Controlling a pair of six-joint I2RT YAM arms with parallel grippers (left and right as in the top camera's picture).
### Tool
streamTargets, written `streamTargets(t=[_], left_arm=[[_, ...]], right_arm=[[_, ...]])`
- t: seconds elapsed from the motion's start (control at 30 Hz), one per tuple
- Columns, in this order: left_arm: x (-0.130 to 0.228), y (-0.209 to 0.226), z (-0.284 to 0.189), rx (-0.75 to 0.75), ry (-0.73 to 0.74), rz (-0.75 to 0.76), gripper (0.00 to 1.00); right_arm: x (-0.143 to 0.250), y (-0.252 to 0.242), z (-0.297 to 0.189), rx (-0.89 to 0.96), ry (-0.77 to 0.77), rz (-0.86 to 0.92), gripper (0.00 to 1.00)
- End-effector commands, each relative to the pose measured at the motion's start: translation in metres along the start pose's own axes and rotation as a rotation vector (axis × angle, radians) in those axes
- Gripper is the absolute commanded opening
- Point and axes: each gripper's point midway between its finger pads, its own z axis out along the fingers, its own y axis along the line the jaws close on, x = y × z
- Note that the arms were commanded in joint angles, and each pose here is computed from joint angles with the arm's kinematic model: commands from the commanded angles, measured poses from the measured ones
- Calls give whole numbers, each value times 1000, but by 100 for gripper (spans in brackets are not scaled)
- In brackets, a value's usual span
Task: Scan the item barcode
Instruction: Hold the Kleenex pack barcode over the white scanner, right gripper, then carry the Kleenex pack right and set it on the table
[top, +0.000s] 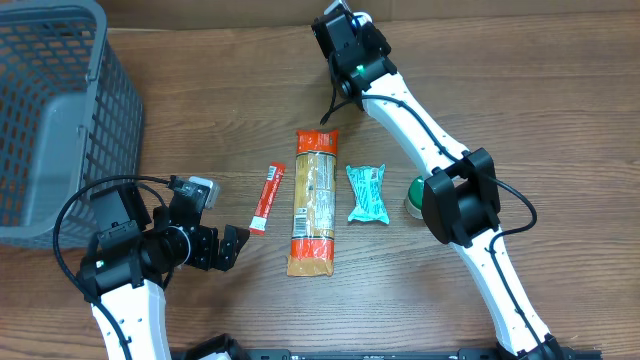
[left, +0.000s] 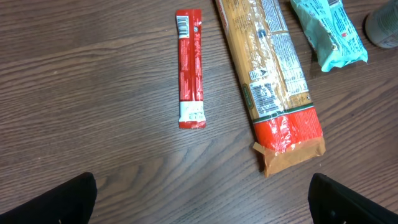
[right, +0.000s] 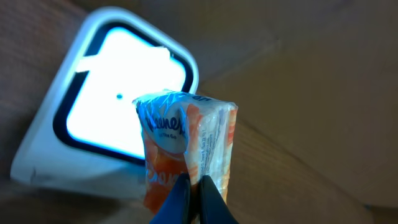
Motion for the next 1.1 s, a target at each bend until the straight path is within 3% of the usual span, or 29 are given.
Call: streamTargets(t=[0.0, 0.17, 0.33, 0.47, 0.67, 0.87, 1.07], left_arm=[[-4, 3, -3, -9, -10, 16, 100], [-4, 3, -3, -8, -10, 17, 100], [-4, 3, -3, -8, -10, 17, 100], [-4, 3, -3, -8, -10, 17, 100], [-4, 3, -3, -8, -10, 17, 100], [-4, 3, -3, -8, -10, 17, 99], [-4, 3, -3, -8, -10, 17, 100]], right_arm=[[-35, -59, -56, -4, -81, 189, 4], [-25, -89, -108, -140, -29, 296, 4], [37, -99, -138, -260, 210, 353, 4], [109, -112, -134, -235, 485, 344, 4], [192, -130, -110, -174, 778, 421, 4], [266, -137, -93, -160, 997, 438, 4], [309, -135, -81, -156, 1094, 464, 9]])
